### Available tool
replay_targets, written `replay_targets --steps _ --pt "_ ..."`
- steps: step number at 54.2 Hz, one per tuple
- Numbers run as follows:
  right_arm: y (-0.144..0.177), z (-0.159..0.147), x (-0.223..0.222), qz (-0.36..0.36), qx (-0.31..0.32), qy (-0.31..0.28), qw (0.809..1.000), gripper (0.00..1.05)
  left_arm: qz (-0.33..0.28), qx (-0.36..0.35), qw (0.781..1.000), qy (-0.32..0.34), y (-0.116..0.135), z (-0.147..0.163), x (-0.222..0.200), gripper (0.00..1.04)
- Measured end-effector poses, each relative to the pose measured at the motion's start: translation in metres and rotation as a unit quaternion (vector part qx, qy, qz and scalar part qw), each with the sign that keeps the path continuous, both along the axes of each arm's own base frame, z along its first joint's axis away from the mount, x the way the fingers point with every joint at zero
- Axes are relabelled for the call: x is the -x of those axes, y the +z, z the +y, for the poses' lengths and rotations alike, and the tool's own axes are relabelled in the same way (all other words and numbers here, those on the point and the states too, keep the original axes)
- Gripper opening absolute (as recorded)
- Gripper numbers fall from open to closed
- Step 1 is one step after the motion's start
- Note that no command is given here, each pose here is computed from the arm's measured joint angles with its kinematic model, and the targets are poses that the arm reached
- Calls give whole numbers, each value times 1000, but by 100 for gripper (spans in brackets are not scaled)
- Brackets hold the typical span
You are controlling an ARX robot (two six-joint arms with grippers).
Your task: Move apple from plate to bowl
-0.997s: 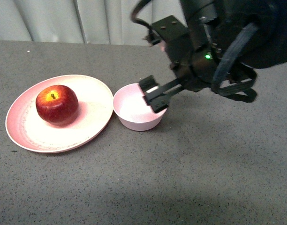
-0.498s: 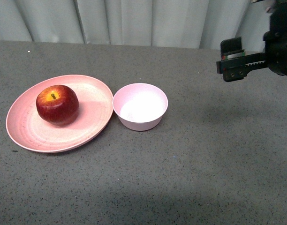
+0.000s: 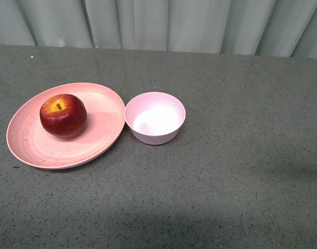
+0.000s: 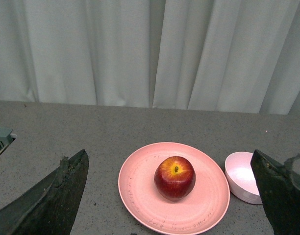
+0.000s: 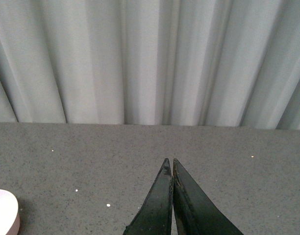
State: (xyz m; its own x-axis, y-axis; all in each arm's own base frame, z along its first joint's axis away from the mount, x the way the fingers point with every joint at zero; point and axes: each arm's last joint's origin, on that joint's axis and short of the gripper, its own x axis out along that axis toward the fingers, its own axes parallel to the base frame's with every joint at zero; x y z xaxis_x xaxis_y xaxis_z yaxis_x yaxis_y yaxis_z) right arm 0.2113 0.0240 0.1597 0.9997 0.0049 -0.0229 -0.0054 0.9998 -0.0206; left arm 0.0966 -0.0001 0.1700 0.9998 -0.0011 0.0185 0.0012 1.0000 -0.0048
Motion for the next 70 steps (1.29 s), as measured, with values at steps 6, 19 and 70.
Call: replay_targets --steps 6,19,70 --pt "2 -6 17 -5 -3 -1 1000 1 0 0 1000 0 0 0 0 98" --pt "1 -18 40 -2 -4 9 1000 1 0 0 1000 0 0 0 0 98" --pt "9 -24 90 -15 -5 -2 1000 1 0 0 1000 0 0 0 0 98"
